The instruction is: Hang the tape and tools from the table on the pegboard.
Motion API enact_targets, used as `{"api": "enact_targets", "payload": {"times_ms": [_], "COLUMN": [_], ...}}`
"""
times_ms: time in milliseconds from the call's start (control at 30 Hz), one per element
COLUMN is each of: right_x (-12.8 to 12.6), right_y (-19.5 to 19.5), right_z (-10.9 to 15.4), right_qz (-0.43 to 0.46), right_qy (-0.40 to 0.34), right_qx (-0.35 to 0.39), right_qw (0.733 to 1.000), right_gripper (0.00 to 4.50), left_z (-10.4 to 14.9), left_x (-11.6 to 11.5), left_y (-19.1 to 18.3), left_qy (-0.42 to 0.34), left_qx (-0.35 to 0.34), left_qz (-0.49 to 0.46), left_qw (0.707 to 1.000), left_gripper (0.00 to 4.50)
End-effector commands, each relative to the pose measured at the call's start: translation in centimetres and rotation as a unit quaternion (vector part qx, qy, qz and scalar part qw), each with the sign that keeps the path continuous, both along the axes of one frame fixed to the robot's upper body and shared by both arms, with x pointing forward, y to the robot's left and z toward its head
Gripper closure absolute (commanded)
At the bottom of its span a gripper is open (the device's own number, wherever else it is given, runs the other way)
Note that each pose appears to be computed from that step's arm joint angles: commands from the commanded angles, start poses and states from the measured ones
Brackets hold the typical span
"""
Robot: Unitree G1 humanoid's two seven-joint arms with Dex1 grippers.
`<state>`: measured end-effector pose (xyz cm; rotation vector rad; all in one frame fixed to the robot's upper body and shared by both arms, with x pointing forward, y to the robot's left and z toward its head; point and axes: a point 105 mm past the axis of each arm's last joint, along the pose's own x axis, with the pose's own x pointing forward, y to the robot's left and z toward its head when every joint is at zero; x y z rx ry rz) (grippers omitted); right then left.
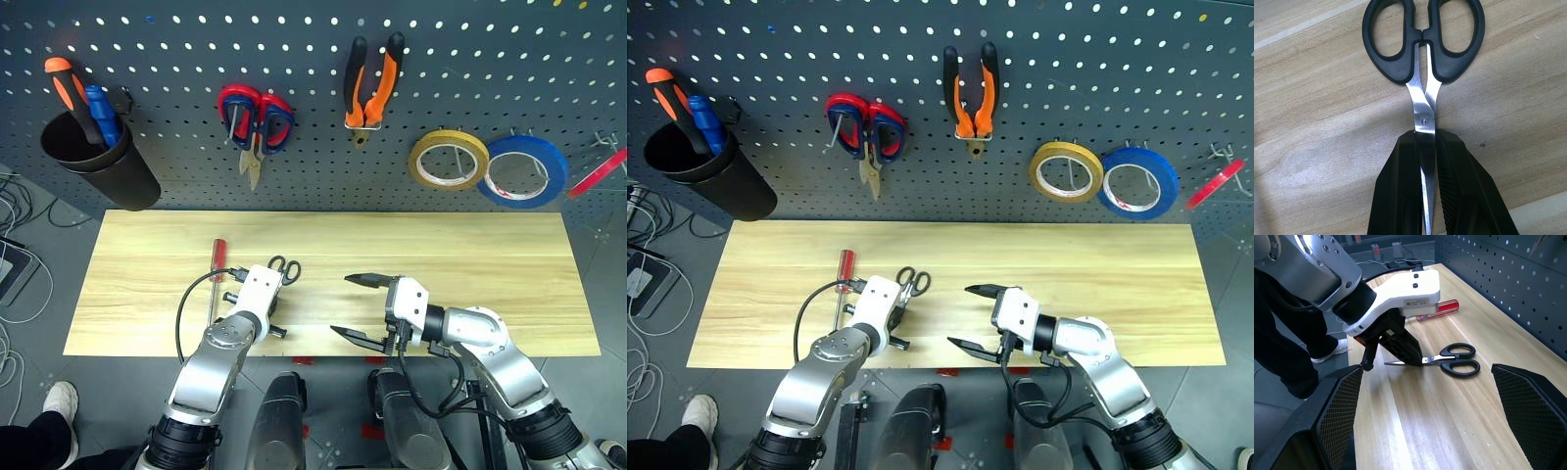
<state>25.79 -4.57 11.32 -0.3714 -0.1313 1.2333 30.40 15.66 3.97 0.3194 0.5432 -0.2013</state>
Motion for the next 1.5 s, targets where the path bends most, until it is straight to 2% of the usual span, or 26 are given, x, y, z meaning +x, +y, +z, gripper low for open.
{"api": "enact_targets", "payload": {"times_ms": [33,367,567,667,767,1000,1233,1500], "right_x": [-0.1,0.4,0.8,0.7,0.4,1.2,1.8,2.3], "right_y": [-0.2,-2.1,-2.5,-2.8,-3.6,-4.6,-5.1,-5.4], "right_z": [1.1,2.7,4.2,4.8,5.3,7.1,8.1,8.5], "right_qz": [-0.001,-0.035,-0.054,-0.060,-0.073,-0.103,-0.110,-0.123], "right_qy": [-0.016,-0.029,-0.056,-0.062,-0.064,-0.082,-0.098,-0.112], "right_qx": [0.018,0.049,0.068,0.079,0.092,0.122,0.130,0.133], "right_qw": [1.000,0.998,0.995,0.993,0.991,0.984,0.981,0.977], "right_gripper": [0.00,0.00,0.00,0.00,0.00,0.00,0.00,0.00], "left_z": [-0.7,2.5,4.1,4.8,7.3,11.3,13.7,14.1], "left_x": [-0.5,-0.5,-1.3,-1.6,-1.7,-1.3,-1.9,-1.9], "left_y": [0.1,0.9,0.6,0.3,0.1,-0.4,-2.0,-1.3], "left_qy": [0.011,-0.091,-0.154,-0.187,-0.269,-0.393,-0.470,-0.479], "left_qx": [0.011,0.090,0.090,0.104,0.132,0.148,0.138,0.124], "left_qz": [-0.012,-0.103,-0.137,-0.160,-0.187,-0.176,-0.176,-0.129], "left_qw": [1.000,0.986,0.974,0.964,0.936,0.890,0.854,0.859], "left_gripper": [4.35,4.35,4.35,4.35,4.35,4.35,4.35,4.35]}}
